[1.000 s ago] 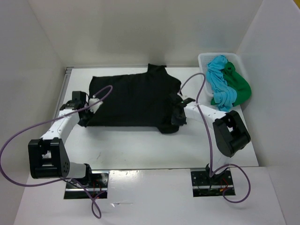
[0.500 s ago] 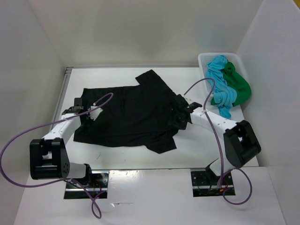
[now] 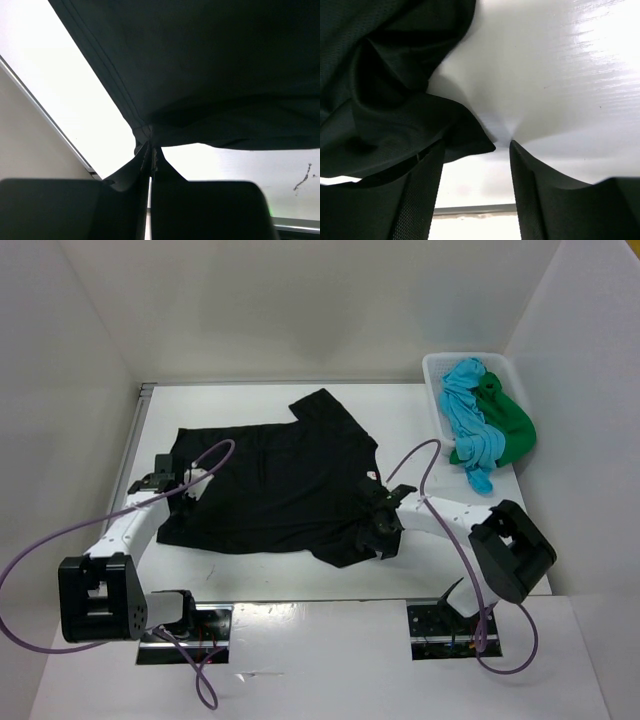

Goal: Fold and stack the t-shirts
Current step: Flatten out the tshirt

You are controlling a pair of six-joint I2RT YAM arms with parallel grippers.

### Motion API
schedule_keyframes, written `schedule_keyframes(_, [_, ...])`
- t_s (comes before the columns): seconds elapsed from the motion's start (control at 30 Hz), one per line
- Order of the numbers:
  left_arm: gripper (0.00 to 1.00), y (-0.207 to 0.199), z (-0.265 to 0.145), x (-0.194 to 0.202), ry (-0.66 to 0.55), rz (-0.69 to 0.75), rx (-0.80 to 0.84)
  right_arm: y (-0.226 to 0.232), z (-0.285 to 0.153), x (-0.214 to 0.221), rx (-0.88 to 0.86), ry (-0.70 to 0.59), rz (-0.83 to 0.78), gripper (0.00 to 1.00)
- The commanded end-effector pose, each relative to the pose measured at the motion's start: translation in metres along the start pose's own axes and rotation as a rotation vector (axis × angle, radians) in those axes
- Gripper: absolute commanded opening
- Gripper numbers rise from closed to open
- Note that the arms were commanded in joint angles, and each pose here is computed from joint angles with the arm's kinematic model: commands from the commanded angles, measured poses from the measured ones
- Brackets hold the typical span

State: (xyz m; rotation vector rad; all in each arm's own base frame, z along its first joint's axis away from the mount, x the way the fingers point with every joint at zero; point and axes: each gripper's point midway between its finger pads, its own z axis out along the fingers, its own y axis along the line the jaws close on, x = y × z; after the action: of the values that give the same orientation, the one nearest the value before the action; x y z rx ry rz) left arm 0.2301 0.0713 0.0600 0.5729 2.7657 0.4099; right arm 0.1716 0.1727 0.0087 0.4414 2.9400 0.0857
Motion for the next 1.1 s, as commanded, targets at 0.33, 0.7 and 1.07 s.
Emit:
schedule_keyframes(0.33, [0.0, 0.0, -0.011, 0.009, -0.011, -0.033, -0.027, 0.008, 0.028, 0.012, -0.037, 0.033, -0.004, 0.0])
schedule_keyframes(0.7, [0.0, 0.1, -0.067, -0.142, -0.311, -0.075, -0.199, 0.033, -0.102, -0.209, -0.095, -0.443, 0.004, 0.0])
schedule_keyframes(1.07, [0.0, 0.239, -0.304, -0.275, -0.912, -0.292, -0.578, 0.008, -0.409, -0.354, -0.017, -1.176, 0.172, 0.0])
